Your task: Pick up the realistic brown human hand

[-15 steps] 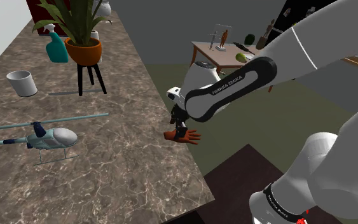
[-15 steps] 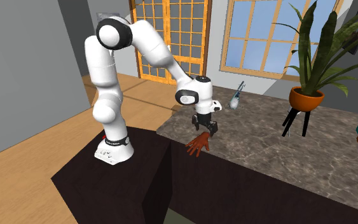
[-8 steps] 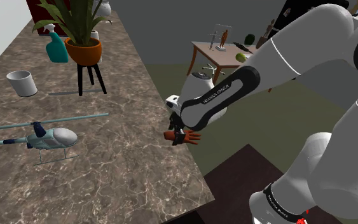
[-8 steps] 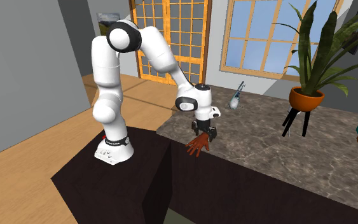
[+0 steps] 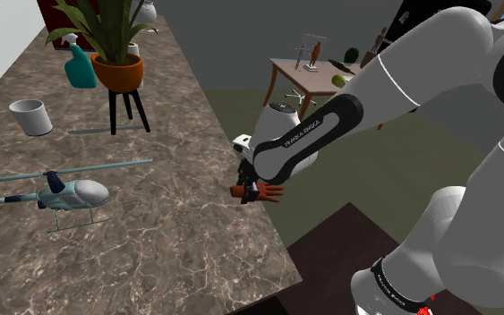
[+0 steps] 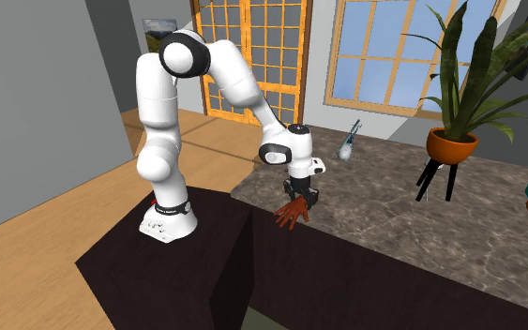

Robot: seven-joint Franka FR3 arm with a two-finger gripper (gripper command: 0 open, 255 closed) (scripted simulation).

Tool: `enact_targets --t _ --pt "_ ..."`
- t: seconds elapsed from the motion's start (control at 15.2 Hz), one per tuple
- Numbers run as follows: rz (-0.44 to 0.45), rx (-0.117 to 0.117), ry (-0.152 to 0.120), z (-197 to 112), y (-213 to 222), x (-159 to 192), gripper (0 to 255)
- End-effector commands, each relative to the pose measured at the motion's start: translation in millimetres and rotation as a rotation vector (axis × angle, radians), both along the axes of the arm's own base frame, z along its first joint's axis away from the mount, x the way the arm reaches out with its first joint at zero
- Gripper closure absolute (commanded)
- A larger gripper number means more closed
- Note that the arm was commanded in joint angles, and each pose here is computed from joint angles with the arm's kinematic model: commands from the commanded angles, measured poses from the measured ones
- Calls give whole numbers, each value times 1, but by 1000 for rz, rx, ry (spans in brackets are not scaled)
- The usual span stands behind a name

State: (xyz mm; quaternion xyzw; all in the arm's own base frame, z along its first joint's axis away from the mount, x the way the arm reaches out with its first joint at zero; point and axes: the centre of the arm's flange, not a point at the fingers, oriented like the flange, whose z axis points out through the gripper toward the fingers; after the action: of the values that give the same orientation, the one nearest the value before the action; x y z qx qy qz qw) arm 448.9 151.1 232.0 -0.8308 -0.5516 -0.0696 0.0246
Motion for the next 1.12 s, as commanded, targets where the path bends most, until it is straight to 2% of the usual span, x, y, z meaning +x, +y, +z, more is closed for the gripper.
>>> enact_targets --t 0.0,0.13,1.06 --pt "-2 -1 1 -1 -1 0 255" --pt "-2 -1 1 0 -1 0 255" --pt "-2 -1 1 74 -1 0 255"
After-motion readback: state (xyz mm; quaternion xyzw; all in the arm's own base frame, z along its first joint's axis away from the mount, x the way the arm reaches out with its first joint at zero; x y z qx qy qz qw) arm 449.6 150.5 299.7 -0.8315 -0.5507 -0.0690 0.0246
